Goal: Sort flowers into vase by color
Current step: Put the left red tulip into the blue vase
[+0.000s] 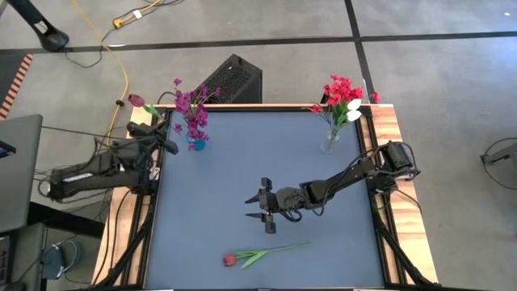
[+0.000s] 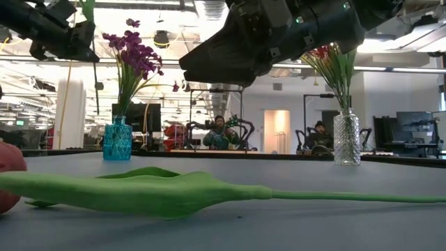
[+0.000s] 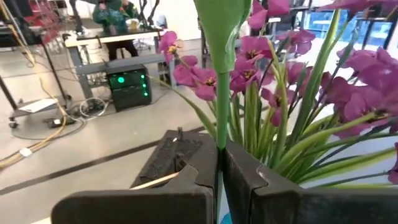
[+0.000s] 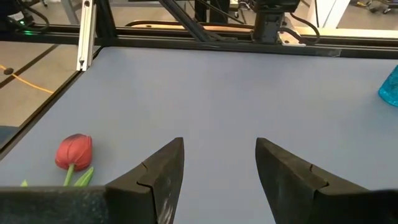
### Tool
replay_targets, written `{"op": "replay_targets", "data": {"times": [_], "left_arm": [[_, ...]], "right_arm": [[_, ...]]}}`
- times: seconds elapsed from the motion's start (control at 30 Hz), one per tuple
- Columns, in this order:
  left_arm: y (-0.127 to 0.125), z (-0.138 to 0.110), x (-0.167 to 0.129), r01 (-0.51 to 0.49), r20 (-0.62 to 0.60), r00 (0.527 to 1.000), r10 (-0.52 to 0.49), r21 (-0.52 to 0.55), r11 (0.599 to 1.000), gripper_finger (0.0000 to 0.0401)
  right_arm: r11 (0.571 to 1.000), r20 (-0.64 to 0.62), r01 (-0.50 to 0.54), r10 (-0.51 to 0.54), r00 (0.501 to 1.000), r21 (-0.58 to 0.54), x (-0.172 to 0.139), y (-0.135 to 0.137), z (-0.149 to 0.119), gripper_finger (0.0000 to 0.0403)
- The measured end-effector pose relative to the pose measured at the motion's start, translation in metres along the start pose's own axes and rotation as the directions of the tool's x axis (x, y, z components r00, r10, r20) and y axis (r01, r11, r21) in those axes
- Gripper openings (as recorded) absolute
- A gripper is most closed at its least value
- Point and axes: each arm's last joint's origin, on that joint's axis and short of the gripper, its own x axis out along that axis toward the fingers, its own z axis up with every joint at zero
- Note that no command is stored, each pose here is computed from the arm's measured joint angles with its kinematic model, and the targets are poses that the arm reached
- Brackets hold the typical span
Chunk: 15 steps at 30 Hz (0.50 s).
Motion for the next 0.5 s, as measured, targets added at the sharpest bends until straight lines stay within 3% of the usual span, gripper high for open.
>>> {"op": "replay_targets", "data": {"times": [0.5], "left_arm": [[0.012,0.006,0.014,0.097,-0.015,0.995,-0.097,-0.025,0.995,0.0]], "right_arm": [[1.0,-0.001,0.001,-0.001,1.0,0.0,0.0,0.0,0.0,0.0223]]}}
